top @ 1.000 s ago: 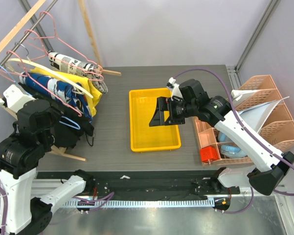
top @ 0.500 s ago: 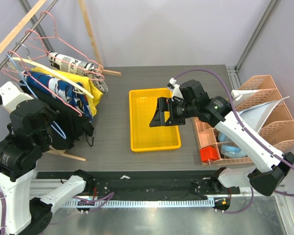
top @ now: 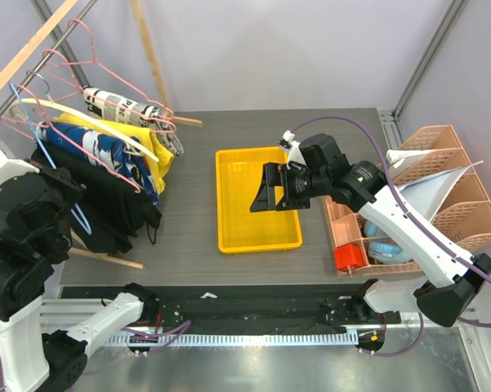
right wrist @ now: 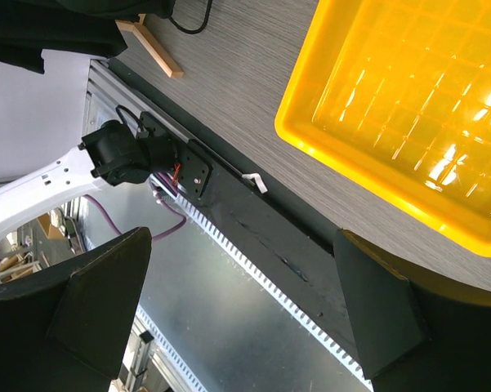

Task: Remove the trousers from the hanger
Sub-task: Grab a hanger with trousers on it with the left arm

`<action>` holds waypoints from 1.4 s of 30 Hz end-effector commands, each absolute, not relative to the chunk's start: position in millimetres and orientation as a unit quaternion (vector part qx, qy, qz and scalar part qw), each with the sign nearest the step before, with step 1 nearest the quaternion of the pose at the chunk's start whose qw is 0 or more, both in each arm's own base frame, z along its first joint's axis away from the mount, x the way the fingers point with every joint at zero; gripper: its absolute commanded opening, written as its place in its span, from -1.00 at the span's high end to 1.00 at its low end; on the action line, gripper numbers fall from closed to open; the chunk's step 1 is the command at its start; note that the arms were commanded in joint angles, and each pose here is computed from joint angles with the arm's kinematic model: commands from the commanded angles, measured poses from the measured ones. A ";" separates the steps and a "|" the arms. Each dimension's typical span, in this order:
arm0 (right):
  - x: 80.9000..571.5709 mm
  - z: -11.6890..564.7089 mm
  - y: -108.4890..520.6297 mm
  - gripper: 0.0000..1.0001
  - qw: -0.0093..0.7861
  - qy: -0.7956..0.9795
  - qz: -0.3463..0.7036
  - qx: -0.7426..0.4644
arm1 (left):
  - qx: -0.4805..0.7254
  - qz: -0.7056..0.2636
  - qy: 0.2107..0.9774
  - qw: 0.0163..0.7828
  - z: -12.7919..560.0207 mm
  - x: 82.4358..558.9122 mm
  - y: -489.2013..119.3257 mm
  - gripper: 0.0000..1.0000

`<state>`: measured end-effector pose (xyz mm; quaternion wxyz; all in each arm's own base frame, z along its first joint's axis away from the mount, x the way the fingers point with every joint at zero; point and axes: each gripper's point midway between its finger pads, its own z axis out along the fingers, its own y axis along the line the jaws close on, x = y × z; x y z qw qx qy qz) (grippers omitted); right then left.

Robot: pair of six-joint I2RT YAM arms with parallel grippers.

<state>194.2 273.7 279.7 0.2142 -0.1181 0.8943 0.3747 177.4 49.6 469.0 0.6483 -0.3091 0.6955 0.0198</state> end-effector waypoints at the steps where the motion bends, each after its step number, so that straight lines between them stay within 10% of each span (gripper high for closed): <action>1: 196.5 281.7 276.3 -0.99 0.221 0.893 0.374 -0.119 | -0.320 -0.011 0.659 0.681 492.2 172.3 52.1 0.99; 32: 227.7 340.2 338.8 -0.99 0.267 0.848 0.425 -0.169 | -0.246 -0.150 0.619 0.731 511.3 125.4 32.6 1.00; 42: 230.2 337.3 381.8 -0.99 0.250 0.841 0.434 -0.205 | -0.157 -0.035 0.643 0.749 483.5 139.3 40.0 0.99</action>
